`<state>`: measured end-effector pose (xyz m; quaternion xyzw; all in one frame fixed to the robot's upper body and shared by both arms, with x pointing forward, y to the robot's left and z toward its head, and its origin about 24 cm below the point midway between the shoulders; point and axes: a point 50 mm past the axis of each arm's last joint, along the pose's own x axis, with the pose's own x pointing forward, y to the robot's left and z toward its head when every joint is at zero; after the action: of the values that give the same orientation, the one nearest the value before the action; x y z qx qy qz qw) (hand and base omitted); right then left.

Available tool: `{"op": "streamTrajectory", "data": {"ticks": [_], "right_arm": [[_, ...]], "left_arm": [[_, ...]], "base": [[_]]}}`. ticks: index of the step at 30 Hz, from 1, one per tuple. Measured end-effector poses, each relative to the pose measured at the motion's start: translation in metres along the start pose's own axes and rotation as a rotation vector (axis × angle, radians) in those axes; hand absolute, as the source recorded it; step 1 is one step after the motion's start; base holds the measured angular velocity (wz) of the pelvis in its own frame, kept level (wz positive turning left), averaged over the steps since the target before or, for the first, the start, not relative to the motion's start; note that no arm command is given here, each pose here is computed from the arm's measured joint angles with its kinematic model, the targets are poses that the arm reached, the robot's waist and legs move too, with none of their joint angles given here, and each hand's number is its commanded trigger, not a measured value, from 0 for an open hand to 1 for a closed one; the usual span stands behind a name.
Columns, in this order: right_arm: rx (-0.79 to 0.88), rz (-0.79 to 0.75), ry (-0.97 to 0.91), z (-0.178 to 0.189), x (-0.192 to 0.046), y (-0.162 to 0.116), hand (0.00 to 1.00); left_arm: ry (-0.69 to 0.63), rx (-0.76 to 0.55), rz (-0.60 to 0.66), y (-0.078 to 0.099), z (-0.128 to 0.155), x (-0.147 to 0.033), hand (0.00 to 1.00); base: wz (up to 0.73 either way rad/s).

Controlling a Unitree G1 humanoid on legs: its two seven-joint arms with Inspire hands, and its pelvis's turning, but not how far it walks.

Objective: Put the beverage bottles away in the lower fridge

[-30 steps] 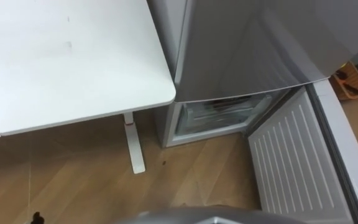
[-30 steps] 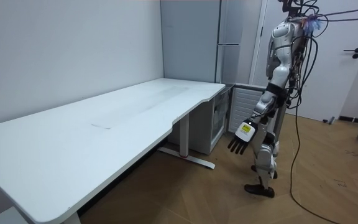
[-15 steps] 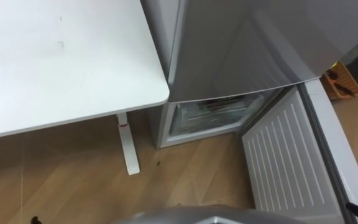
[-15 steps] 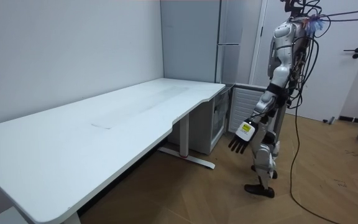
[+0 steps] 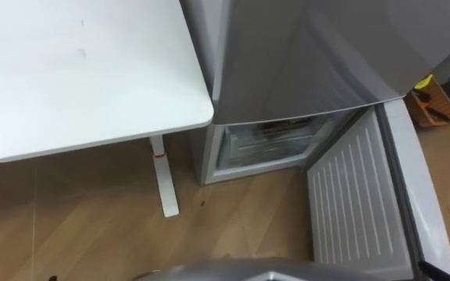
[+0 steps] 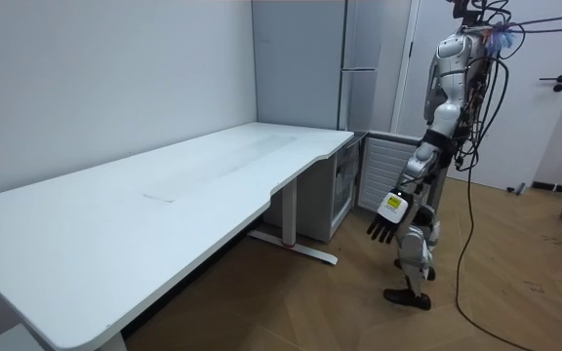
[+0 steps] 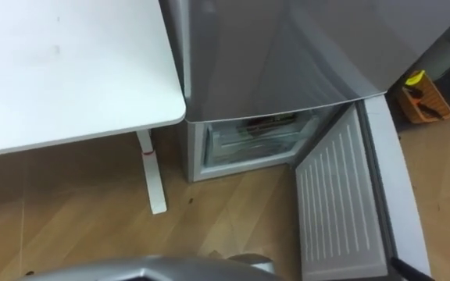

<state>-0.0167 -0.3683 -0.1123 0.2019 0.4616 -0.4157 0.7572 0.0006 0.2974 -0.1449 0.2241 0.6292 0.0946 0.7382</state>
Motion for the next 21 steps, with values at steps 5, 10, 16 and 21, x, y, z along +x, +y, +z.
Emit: {"op": "streamTrajectory", "data": {"ticks": [5,10,16,21], "right_arm": [[-0.155,0.198,0.081,-0.023,0.004,0.034,0.0],[-0.284,0.42,0.064,-0.025,0.004,0.077,0.0],[-0.276,0.614,0.072,-0.043,-0.003,0.117,0.0],[-0.341,0.778,0.043,-0.045,-0.013,0.153,0.0]], "left_arm": [[-0.061,0.056,-0.026,-0.006,0.02,0.003,0.0],[-0.13,0.071,-0.038,-0.011,0.036,0.003,0.0],[-0.131,0.078,-0.062,-0.022,0.036,0.002,0.0],[-0.156,0.117,-0.108,-0.04,0.043,-0.001,0.0]], "base": [[-0.13],[0.01],[0.04],[0.13]]}}
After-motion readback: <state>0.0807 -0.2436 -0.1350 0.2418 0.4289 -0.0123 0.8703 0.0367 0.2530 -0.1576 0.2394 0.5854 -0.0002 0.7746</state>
